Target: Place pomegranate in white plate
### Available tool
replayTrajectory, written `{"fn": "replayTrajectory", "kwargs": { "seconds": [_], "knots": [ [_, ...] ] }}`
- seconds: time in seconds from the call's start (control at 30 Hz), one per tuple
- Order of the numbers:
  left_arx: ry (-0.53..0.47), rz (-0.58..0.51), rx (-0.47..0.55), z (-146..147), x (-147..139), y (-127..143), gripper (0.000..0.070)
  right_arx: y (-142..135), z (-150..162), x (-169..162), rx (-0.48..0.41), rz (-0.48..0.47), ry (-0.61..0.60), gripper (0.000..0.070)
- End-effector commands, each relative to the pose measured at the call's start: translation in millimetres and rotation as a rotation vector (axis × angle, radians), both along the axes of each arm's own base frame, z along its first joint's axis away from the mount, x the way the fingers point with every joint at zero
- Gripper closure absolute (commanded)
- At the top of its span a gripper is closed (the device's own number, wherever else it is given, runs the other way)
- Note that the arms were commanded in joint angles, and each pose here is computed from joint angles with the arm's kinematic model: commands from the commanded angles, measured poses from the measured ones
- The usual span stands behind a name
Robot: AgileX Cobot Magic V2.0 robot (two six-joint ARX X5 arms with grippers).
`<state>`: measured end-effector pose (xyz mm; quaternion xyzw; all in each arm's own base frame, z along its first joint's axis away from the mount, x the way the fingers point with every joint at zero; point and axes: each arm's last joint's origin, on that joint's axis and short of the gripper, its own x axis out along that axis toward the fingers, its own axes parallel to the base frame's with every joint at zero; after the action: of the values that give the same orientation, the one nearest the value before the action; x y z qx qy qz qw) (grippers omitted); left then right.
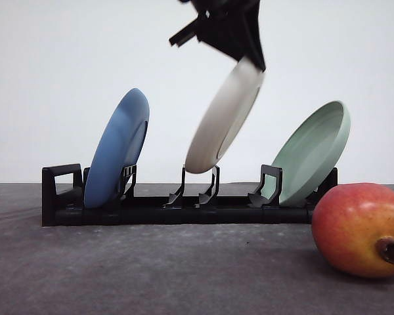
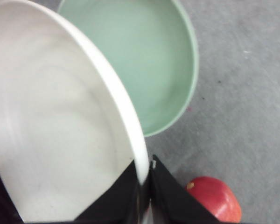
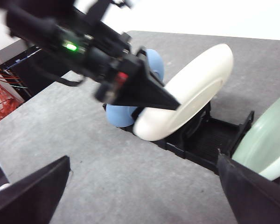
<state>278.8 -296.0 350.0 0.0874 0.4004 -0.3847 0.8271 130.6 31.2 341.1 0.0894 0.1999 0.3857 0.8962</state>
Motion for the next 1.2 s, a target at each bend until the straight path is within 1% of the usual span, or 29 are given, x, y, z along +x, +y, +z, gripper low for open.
{"fn": "replayTrajectory", "kwargs": {
  "seconds": [0.0,0.13,0.3,0.37,0.43,0.53,0.63,0.7,0.77,0.93,1.03,1.17],
  "knots": [
    [-0.070,-0.029,-0.004,20,-10,0,0.0700,0,6,0,0.001,-0.007,-0.014,0.0056],
    [-0.106,-0.046,0.023,43,-34,12,0.0700,0,6,0,0.000,-0.007,-0.014,0.0056],
    [-0.124,-0.097,0.021,72,-71,33,0.0700,0,6,0,0.001,-0.007,-0.014,0.0056],
    [-0.154,-0.121,0.053,82,-90,40,0.0700,0,6,0,0.001,-0.007,-0.013,0.0056],
    [-0.181,-0.141,0.096,89,-108,47,0.0700,0,5,0,0.001,-0.006,-0.009,0.0056],
    [-0.196,-0.178,0.136,95,-131,52,0.0700,0,4,-1,0.000,-0.006,0.000,0.0056],
    [-0.216,-0.207,0.166,94,-150,51,0.0700,0,4,-1,-0.001,-0.006,0.005,0.0056],
    [-0.235,-0.203,0.205,89,-160,48,0.0700,0,4,-1,-0.001,-0.006,0.006,0.0057],
    [-0.255,-0.204,0.270,76,-169,43,0.0700,0,4,-1,-0.001,-0.006,0.008,0.0057],
    [-0.241,-0.236,0.397,26,-187,29,0.0700,0,3,-1,-0.002,-0.006,0.018,0.0056],
    [-0.240,-0.243,0.429,-6,-195,20,0.0700,0,2,-2,-0.003,-0.006,0.028,0.0057],
    [-0.231,-0.254,0.438,-48,-203,12,0.0700,0,1,-2,-0.005,-0.006,0.040,0.0057]
  ]
}}
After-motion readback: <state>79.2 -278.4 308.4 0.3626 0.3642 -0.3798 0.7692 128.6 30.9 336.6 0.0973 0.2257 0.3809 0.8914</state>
